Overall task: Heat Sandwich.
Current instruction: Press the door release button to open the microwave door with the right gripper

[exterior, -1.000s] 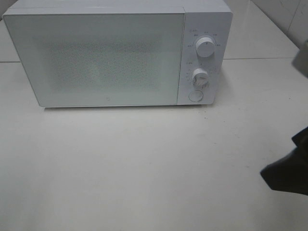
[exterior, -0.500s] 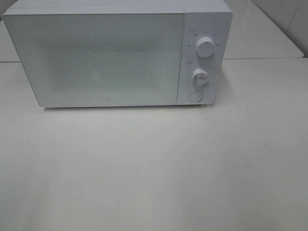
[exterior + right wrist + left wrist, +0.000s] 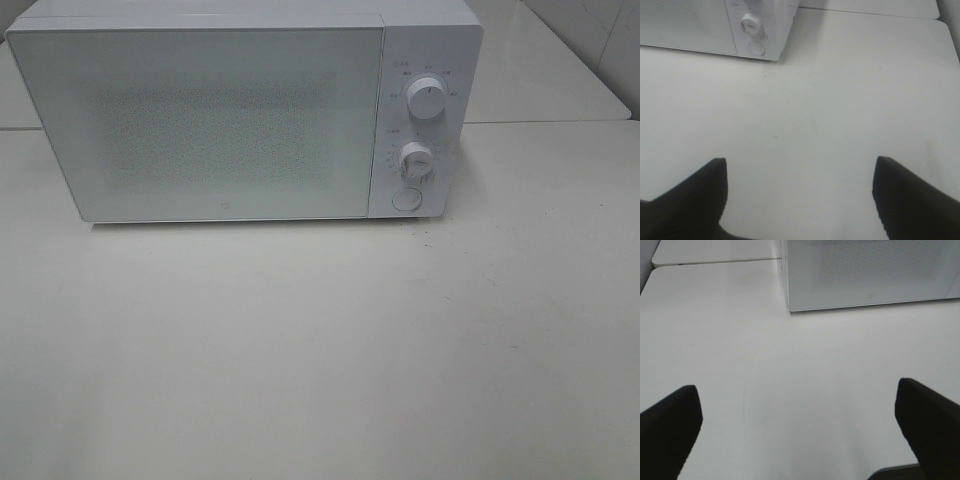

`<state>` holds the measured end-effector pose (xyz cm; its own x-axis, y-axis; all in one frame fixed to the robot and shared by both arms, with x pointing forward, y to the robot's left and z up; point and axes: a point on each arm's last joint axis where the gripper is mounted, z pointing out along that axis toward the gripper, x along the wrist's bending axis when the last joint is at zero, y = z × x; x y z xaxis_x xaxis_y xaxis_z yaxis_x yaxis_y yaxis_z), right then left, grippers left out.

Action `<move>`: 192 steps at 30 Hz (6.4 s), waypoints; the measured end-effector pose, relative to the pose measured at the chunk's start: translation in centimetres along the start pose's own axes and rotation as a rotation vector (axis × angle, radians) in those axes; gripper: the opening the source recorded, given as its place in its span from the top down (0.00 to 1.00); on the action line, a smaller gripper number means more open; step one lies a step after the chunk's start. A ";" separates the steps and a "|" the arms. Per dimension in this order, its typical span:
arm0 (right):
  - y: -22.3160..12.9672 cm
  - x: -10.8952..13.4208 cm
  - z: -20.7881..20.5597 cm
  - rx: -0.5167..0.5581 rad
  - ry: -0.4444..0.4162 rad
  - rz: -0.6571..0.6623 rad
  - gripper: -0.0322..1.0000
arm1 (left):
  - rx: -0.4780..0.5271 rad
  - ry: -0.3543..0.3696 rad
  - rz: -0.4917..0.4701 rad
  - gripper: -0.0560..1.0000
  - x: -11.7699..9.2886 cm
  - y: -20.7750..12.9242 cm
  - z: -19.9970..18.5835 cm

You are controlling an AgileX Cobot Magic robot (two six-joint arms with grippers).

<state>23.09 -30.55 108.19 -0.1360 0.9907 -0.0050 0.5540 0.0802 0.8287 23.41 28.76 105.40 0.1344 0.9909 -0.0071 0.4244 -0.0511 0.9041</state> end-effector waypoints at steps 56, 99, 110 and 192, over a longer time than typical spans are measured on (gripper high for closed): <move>4.4 -0.3 9.4 -0.204 -0.077 0.059 0.22 | 0.000 0.000 0.000 0.01 0.0 0.0 0.0; 0.4 2.8 27.6 -0.317 -0.103 0.069 0.22 | 0.000 0.000 0.000 0.01 0.0 0.0 0.0; -1.3 7.2 28.3 -0.307 -0.063 0.037 0.22 | 0.000 0.000 0.000 0.01 0.0 0.0 0.0; -1.8 11.9 30.2 -0.124 0.133 1.676 0.96 | 0.000 0.000 0.000 0.01 0.0 0.0 0.0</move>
<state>45.23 -15.60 89.75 0.4269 -0.0466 0.9031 0.0874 -0.9919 -0.0925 23.41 28.76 105.40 0.1344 0.9909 -0.0071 0.4244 -0.0511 0.9041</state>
